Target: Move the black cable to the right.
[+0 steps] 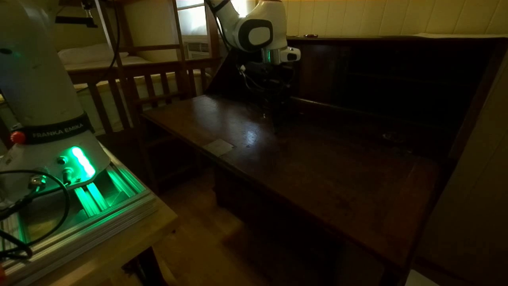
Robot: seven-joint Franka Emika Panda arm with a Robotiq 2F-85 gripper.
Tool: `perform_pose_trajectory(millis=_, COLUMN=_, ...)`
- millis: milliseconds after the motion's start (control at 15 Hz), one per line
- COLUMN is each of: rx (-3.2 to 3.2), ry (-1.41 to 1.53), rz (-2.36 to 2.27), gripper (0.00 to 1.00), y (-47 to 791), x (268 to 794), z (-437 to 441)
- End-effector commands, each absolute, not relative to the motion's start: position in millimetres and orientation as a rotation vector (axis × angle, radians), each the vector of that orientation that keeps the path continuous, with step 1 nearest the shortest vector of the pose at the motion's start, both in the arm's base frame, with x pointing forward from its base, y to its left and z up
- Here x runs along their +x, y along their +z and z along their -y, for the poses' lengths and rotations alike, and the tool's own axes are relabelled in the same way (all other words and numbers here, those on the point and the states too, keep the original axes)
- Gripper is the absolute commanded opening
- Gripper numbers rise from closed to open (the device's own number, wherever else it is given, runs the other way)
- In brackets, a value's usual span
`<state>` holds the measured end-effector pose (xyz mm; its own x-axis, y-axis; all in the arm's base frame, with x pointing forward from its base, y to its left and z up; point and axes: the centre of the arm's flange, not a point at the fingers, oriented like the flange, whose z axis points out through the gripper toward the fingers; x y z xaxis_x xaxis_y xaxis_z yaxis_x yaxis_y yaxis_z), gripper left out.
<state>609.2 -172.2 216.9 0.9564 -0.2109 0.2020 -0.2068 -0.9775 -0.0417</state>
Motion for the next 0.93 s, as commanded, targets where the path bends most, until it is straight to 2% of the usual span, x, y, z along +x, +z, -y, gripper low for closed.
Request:
perform_pose_trajectory(millis=0, rx=-3.062, ry=-0.31, rz=-0.318, gripper=0.21, y=216.0, x=617.5, z=177.8)
perform_pose_trajectory(millis=200, rx=-3.054, ry=-0.308, rz=-0.301, gripper=0.01, y=222.1, x=611.2, z=174.0)
perform_pose_trajectory(millis=533, rx=-3.05, ry=-0.311, rz=-0.212, gripper=0.01, y=241.9, x=590.0, z=169.7)
perform_pose_trajectory(millis=867, rx=-2.921, ry=-0.269, rz=0.139, gripper=0.01, y=260.0, x=542.8, z=189.9)
